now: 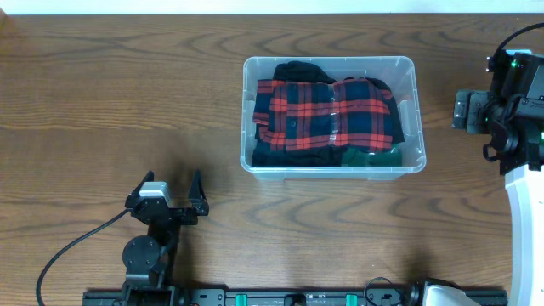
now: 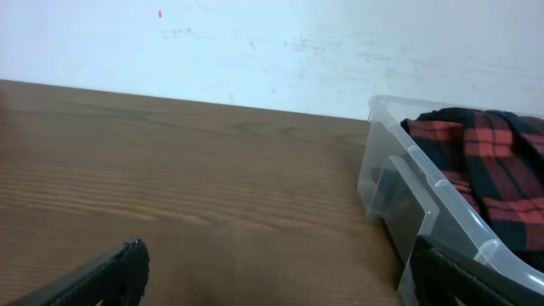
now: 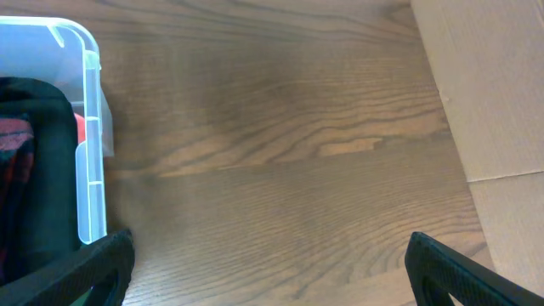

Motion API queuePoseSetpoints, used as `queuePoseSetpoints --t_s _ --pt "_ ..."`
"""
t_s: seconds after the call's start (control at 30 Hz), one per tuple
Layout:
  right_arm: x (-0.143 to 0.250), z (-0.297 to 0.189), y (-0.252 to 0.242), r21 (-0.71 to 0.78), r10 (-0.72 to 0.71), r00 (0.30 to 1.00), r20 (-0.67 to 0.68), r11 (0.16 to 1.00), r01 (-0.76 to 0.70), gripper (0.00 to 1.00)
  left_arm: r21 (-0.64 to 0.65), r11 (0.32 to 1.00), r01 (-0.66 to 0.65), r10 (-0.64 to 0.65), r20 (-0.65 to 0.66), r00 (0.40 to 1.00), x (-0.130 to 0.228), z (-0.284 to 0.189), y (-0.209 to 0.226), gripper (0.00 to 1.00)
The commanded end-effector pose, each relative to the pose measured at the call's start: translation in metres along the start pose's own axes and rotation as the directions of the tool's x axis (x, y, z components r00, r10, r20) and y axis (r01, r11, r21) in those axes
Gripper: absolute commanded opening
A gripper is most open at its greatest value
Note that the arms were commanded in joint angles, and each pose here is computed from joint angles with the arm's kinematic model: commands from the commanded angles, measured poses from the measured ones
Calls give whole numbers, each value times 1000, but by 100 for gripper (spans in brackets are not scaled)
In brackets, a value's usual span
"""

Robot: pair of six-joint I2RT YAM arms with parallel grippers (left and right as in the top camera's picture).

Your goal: Pack container

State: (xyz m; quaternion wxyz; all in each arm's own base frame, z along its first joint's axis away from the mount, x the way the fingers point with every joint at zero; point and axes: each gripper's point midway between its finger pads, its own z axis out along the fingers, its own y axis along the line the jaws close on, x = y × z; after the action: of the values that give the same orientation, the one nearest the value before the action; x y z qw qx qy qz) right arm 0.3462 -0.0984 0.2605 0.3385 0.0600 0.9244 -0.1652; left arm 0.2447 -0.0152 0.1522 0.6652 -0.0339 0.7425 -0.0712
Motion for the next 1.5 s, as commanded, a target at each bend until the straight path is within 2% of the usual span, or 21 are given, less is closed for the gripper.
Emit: queuePoseSetpoints --t_s 0.0,0.93,1.07,1.23,1.4,1.47 --pt "-3 -4 -5 14 24 1000 13 1000 -24 99 -21 1000 0 -1 -45 999 15 1 4 98" --pt "0 -5 -3 9 22 1000 9 1000 -22 99 -21 1000 0 -1 -46 999 15 0 4 98" --pt "4 -28 -4 -11 38 998 57 999 -38 99 -21 1000 0 -1 -46 999 15 0 4 98" --pt "8 -65 17 -169 70 979 193 985 -37 99 -21 1000 0 -1 -46 999 15 0 4 98" --pt "36 -99 40 -299 89 949 301 954 5 99 -21 1000 0 -1 -46 999 15 0 4 98" --pt "45 -102 43 -302 92 940 329 953 13 99 -21 1000 0 -1 -46 999 15 0 4 98"
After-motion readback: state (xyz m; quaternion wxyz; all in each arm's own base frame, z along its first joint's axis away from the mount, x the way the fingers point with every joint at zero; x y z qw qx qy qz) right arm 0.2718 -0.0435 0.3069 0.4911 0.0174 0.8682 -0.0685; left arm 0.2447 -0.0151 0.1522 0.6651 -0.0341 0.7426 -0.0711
